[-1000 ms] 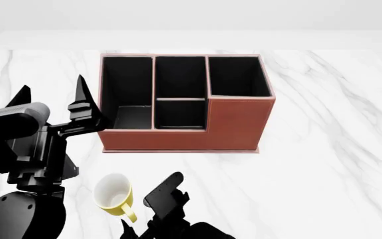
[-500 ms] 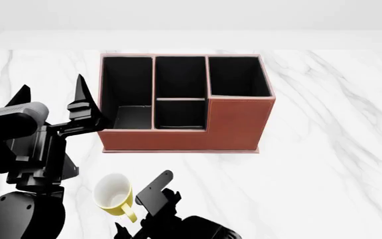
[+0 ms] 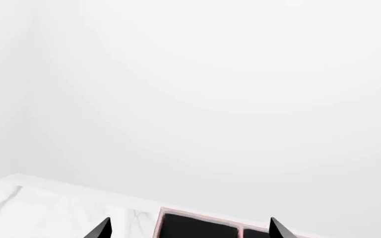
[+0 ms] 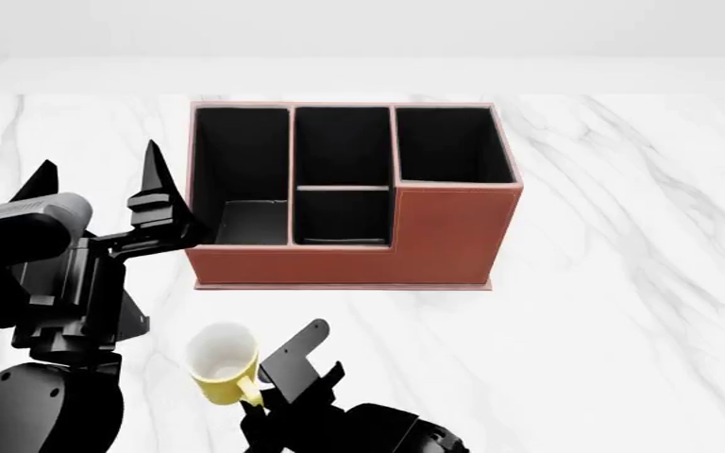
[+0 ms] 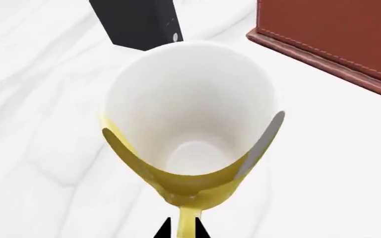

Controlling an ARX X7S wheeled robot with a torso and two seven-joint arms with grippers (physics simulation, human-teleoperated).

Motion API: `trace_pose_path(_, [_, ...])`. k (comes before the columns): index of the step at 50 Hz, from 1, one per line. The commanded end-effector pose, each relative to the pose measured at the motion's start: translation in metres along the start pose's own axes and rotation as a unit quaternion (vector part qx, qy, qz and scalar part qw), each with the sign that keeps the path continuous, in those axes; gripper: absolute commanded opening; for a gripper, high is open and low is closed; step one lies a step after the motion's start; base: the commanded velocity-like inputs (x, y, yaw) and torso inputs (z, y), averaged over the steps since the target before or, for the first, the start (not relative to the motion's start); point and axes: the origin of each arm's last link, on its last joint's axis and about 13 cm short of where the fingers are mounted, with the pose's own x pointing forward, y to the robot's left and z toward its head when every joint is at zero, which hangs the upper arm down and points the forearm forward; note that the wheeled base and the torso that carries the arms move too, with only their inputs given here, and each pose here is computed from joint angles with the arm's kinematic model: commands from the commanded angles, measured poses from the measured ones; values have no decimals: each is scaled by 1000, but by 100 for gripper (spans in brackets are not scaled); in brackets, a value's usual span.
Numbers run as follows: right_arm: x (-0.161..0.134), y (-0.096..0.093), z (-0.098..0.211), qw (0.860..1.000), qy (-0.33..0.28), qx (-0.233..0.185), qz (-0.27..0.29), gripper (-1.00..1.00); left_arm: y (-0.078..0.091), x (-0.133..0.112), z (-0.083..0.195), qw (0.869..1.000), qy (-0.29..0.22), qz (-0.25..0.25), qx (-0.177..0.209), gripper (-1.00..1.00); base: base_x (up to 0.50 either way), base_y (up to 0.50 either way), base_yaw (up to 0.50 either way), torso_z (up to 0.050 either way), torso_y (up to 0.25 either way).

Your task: Pick up the yellow and white mug and place it to the right of the caddy.

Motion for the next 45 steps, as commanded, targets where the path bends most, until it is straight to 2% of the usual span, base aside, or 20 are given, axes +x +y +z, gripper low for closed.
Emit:
trace_pose_path(1, [-9,0,11,1000,-23,-10,-13,-100,0,0,0,1000,0,0,0,100,0,0,0,0,0])
trace_pose_path(14, [-44,-5,41,993,-85,-42,-73,-100,1,0,0,1000,0,1,0,100,0,0,0,0,0])
trace_pose_path(16, [-47,-6,41,992,-87,-45,-80,-100,1,0,1,1000,0,1,0,100,0,0,0,0,0])
trace_pose_path(21, [-78,-13,33,985,-104,-37,-133,-100,1,0,0,1000,-1,3,0,100,0,0,0,0,0])
trace_pose_path(28, [-103,-16,34,977,-126,-32,-167,-100,1,0,1,1000,-1,3,0,100,0,0,0,0,0])
trace_pose_path(45, [-124,-15,21,971,-136,-11,-194,-100,1,0,1,1000,-2,3,1,100,0,0,0,0,0])
